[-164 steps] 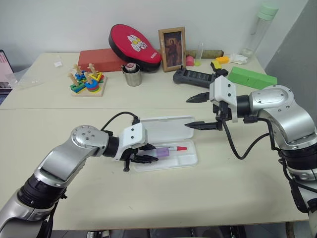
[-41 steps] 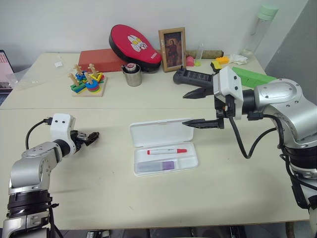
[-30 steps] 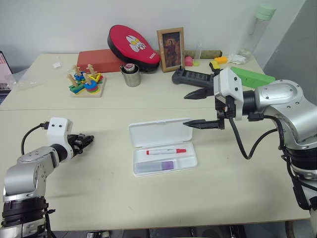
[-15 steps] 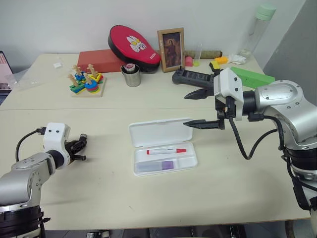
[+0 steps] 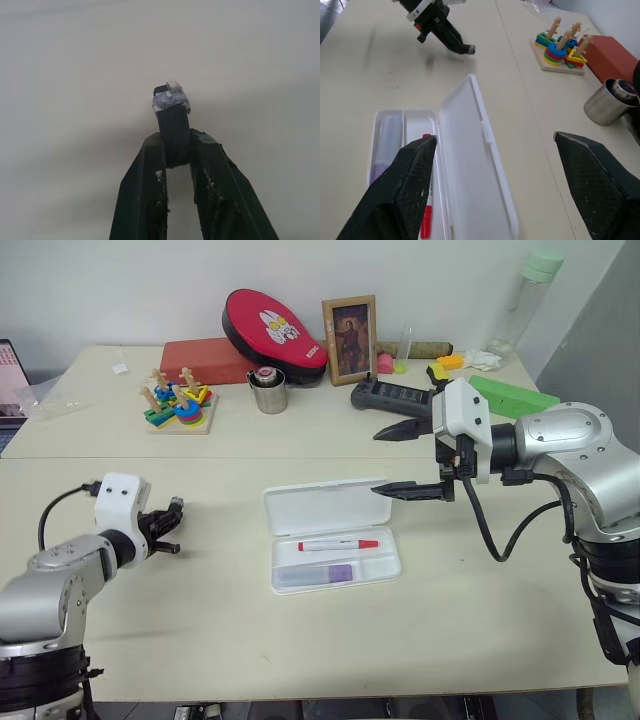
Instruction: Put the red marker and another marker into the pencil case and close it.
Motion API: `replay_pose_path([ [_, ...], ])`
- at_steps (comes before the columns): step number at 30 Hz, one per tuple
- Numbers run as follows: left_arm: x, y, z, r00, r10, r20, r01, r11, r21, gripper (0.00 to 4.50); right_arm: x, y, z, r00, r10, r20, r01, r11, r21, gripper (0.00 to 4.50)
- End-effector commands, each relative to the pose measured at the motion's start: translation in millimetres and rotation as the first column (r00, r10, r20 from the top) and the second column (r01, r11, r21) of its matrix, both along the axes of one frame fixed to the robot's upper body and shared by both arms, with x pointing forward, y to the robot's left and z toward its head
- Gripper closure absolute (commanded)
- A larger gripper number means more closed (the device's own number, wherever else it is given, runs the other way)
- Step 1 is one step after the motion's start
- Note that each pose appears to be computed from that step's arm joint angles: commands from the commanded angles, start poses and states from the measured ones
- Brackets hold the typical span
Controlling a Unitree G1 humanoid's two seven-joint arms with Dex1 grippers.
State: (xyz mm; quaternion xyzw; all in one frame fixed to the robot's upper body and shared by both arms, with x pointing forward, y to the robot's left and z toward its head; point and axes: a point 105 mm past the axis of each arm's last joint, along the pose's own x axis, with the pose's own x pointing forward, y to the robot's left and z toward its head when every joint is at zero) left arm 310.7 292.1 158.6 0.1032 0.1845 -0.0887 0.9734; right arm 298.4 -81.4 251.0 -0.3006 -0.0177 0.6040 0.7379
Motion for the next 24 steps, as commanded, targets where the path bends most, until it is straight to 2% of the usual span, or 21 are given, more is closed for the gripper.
replay_pose_path([
  [1,4.0,-28.6,62.3,0.978,-0.142,0.155,0.131,0.988,0.083,4.12,-4.2,-4.0,9.7,0.999,0.004,0.051,-0.004,1.000,-0.009,0.57],
  [3,3.7,-46.7,80.9,0.957,-0.223,0.187,0.207,0.973,0.100,4.12,-3.5,-7.5,7.6,0.999,-0.002,0.046,0.003,1.000,-0.021,0.57],
  [6,-0.1,-65.7,90.4,0.926,-0.328,0.186,0.305,0.942,0.142,4.12,-3.3,-19.2,0.1,0.999,-0.016,0.031,0.019,0.998,-0.068,0.57],
  [10,-9.1,-99.9,106.9,0.839,-0.510,0.193,0.481,0.859,0.176,4.12,-4.6,-30.9,-4.8,0.999,-0.029,0.018,0.030,0.994,-0.109,0.57],
  [16,-25.6,-147.2,113.0,0.673,-0.723,0.156,0.705,0.691,0.160,4.12,-3.5,-38.5,-9.3,0.998,-0.050,0.028,0.053,0.988,-0.143,0.57],
  [19,-34.0,-161.6,112.8,0.578,-0.800,0.160,0.797,0.596,0.099,4.12,-3.6,-42.5,-11.2,0.998,-0.060,0.030,0.064,0.986,-0.156,0.57],
  [24,-39.8,-173.5,112.1,0.504,-0.847,0.170,0.855,0.517,0.046,4.12,-2.9,-45.5,-12.6,0.997,-0.070,0.036,0.075,0.983,-0.167,0.57],
])
